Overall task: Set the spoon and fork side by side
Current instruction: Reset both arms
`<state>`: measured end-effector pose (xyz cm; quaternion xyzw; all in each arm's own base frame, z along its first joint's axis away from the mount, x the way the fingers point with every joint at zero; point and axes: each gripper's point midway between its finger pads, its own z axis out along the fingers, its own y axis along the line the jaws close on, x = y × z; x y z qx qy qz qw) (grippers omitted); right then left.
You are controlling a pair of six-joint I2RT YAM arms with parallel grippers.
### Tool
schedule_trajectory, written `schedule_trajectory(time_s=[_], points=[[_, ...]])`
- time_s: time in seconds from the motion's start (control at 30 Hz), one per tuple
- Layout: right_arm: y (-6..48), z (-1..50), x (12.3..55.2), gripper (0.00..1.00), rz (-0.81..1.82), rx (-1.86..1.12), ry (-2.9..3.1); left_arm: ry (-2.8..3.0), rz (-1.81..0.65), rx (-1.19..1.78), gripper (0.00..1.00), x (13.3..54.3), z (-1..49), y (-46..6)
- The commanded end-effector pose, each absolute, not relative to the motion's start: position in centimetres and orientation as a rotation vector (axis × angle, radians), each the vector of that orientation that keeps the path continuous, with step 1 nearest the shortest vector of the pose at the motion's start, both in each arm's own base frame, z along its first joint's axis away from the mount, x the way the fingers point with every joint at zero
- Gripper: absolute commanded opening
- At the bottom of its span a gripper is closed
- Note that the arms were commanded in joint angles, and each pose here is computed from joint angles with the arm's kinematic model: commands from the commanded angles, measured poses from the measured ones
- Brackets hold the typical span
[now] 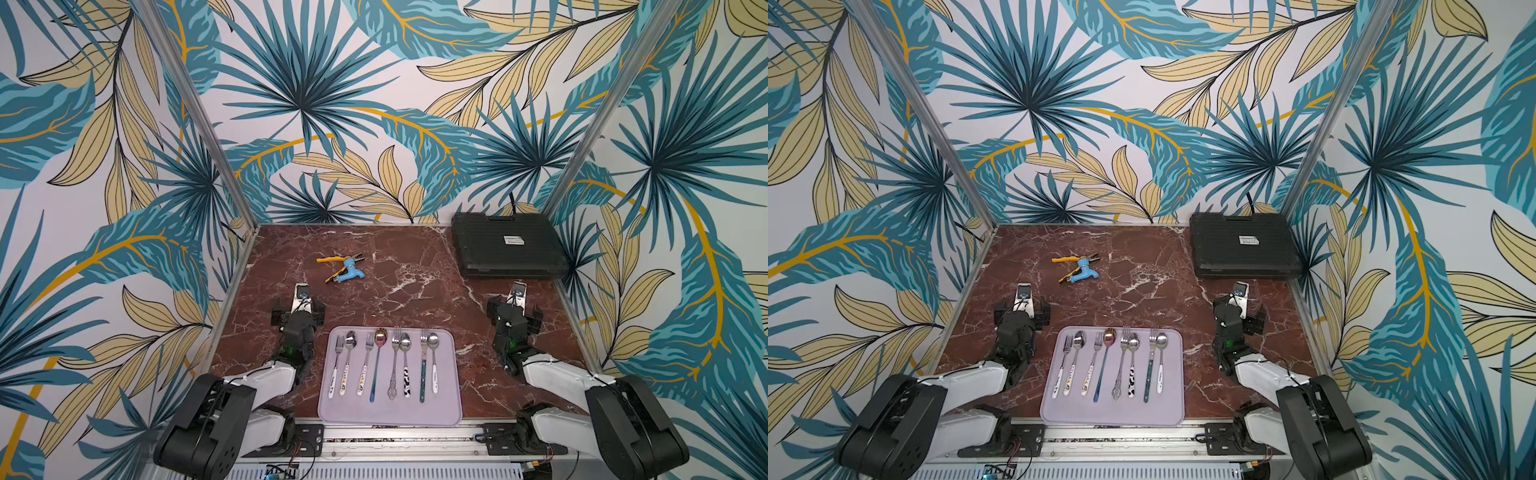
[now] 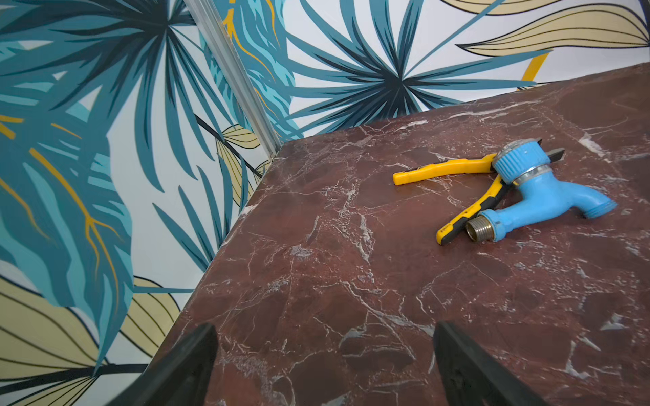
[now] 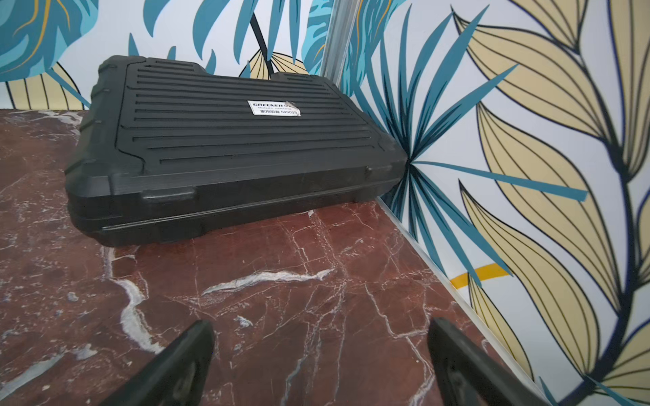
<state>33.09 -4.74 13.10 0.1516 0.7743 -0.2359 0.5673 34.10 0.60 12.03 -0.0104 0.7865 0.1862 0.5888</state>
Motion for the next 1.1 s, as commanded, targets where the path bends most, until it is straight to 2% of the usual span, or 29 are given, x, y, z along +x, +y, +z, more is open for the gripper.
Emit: schedule_trajectory(time_s=[0.0,0.13,0.3,0.37,1.07], points=[[-4.2,15.1,35.3,1.00,-0.439,0.360,1.728,1.742,0.306,0.026,1.00,36.9,15.1,-1.2],[-3.9,13.7,37.7,1.00,-0.406,0.307,1.747,1.746,0.249,0.013,1.00,38.0,13.2,-1.1],[-3.2,11.7,39.4,0.99,-0.243,0.233,1.846,1.814,0.207,0.011,1.00,39.7,11.9,-0.7],[-3.3,11.3,39.3,1.00,-0.224,0.224,1.828,1.856,0.124,0.000,1.00,40.3,11.4,0.0],[-3.2,11.1,39.4,1.00,-0.222,0.223,1.855,1.867,0.077,0.064,1.00,40.5,11.4,-1.0]])
